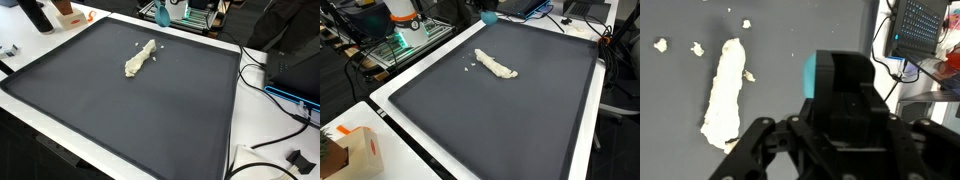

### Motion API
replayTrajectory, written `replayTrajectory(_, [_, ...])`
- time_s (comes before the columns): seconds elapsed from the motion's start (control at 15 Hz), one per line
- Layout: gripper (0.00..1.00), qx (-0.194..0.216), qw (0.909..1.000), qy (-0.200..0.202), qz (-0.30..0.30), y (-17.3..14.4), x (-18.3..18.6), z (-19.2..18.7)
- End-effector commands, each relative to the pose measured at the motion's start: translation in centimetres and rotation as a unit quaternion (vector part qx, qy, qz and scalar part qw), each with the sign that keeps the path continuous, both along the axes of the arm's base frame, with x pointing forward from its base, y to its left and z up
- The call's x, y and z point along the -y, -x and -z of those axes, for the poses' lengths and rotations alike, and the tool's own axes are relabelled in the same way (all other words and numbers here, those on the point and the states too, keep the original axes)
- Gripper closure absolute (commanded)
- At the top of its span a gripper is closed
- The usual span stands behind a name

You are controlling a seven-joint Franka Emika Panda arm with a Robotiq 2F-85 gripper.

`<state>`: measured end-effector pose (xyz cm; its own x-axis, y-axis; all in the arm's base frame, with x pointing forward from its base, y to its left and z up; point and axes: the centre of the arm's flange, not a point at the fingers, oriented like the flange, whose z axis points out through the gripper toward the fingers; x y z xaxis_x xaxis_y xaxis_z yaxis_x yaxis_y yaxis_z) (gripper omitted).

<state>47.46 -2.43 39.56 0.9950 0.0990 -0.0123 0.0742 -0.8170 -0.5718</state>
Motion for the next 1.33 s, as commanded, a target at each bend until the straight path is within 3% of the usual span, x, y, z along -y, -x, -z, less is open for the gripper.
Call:
replayTrajectory(0.0, [0.75,-0.010,0.9984,0.052,0.020,1.2,-1.5,-2.8])
replayTrajectory(0.6, [0.75,-0.009,0.9833,0.175,0.049,1.0,-4.8,-7.1])
replayTrajectory(1.27, [0.75,0.002,0.9640,0.257,0.068,0.4,-6.8,-9.1])
